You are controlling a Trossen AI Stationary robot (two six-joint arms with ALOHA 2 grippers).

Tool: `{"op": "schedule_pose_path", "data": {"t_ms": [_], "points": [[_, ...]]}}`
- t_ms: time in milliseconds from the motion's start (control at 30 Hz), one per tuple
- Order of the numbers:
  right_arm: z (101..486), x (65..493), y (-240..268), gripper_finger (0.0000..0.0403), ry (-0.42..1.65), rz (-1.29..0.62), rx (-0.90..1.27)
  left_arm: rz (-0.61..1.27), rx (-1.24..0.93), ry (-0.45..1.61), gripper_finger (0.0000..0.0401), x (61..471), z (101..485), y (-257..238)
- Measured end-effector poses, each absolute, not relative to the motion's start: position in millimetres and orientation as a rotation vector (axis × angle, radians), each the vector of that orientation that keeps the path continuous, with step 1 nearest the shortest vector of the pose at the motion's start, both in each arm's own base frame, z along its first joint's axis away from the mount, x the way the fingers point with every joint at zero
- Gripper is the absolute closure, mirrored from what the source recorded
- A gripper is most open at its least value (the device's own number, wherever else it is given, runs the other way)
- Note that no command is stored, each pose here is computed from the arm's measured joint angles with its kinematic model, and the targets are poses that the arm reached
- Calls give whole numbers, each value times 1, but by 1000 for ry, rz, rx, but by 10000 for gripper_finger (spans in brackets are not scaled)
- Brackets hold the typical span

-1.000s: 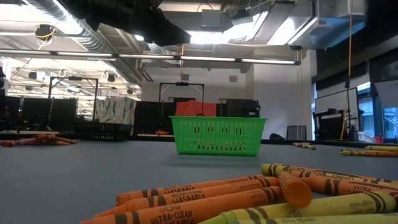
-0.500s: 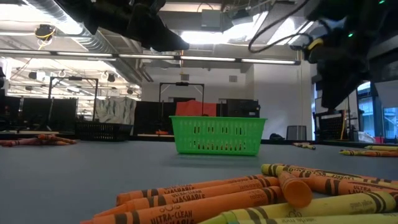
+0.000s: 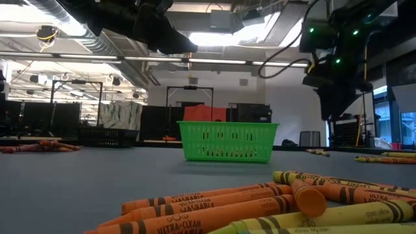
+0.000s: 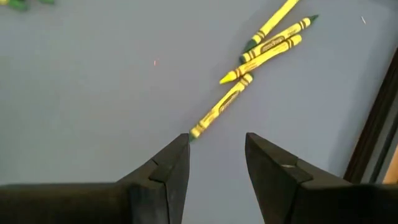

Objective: Sort crayons
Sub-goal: Put the green crayon into the black bin

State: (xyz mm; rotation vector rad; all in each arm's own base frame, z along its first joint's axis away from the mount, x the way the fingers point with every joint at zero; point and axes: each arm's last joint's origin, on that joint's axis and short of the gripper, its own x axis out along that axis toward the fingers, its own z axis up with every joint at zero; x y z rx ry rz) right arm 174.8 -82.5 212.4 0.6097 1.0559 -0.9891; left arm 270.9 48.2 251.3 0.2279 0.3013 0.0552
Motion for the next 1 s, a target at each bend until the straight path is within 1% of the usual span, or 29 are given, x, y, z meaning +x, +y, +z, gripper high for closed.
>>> {"op": "schedule_pose_path", "data": {"t_ms": [167,400,633,767,867,1000], "points": [[197,184,-99,249,1086,-1029,626,55,226,302,274,271,251,48],[164,195,-111,249,1230,-1036,663,55,227,302,274,271,251,48],[144,200,-128,249,1258,-1064,681,55,228,302,274,271,251,48],[138,200,-133,249,1277,-1045,694,55,229,301,274,271,251,48],[136,201,-133,263,1289,-1046,693,55,229,301,274,271,251,48],[135,201,-132,303,1293,-1040,692,55,230,298,274,271,252,48]]}}
